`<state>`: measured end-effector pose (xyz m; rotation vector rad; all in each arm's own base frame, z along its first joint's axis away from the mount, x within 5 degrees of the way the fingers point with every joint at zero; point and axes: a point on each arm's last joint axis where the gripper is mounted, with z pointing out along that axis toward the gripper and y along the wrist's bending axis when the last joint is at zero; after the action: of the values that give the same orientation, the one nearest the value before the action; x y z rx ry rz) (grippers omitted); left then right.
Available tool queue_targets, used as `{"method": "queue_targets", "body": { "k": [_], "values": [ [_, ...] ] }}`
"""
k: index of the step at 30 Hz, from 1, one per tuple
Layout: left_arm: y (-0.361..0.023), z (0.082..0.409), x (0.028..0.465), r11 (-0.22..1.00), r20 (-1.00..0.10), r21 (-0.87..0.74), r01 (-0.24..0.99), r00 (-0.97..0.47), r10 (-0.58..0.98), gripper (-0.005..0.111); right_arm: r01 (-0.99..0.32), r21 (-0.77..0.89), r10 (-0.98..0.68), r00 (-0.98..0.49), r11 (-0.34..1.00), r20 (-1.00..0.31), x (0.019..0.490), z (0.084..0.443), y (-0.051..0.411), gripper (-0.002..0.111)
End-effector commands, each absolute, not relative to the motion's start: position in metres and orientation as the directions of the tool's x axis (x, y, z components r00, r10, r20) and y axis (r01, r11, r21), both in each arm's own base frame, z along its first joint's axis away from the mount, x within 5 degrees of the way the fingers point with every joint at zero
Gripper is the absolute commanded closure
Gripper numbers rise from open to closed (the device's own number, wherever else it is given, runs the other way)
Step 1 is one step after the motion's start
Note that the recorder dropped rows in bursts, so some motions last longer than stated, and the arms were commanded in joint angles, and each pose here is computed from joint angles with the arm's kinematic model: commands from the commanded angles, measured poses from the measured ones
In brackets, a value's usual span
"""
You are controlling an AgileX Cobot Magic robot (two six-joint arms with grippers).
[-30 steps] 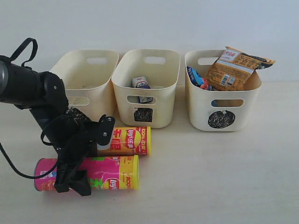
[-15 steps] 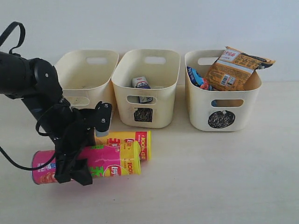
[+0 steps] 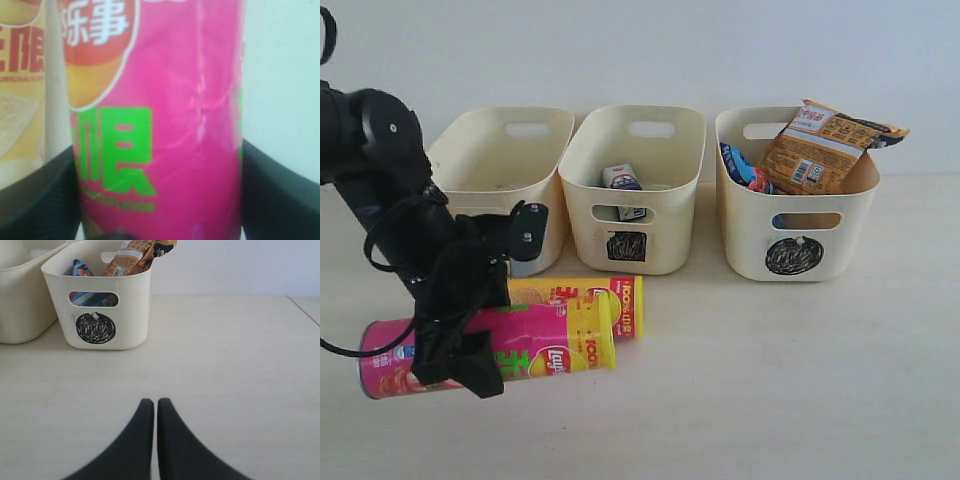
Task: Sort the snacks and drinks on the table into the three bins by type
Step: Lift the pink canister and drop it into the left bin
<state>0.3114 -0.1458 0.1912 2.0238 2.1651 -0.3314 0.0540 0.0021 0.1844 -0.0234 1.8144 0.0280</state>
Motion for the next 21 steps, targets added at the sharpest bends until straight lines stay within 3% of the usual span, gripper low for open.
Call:
{"method": "queue_targets", "body": {
  "k": [1,5,10,16,21],
  "values": [
    [-0.146,0.231,0.302,0.123,-0.337,0.013,0.992,-0.111,0.935,0.103,-0.029,0.003,-0.004,-0.235,1.000,-0.972,0.054,0.184,0.002,0.108],
    [-0.145,0.269,0.310,0.276,-0.419,0.154,0.949,-0.190,0.888,0.103,-0.029,0.003,-0.004,-0.235,1.000,-0.972,0.054,0.184,0.002,0.108],
    [-0.147,0.315,0.329,0.500,-0.610,0.304,0.811,-0.238,0.756,0.103,-0.029,0.003,-0.004,-0.235,1.000,-0.972,0.054,0.184,0.002,0.108],
    [-0.140,0.345,0.357,0.770,-0.835,0.299,0.563,-0.236,0.497,0.103,-0.029,0.003,-0.004,-0.235,1.000,-0.972,0.054,0.184,0.002,0.108],
    [-0.122,0.343,0.392,0.867,-0.896,0.250,0.430,-0.237,0.376,0.103,-0.030,-0.001,-0.008,-0.235,1.000,-0.972,0.054,0.184,0.002,0.108]
  ]
}}
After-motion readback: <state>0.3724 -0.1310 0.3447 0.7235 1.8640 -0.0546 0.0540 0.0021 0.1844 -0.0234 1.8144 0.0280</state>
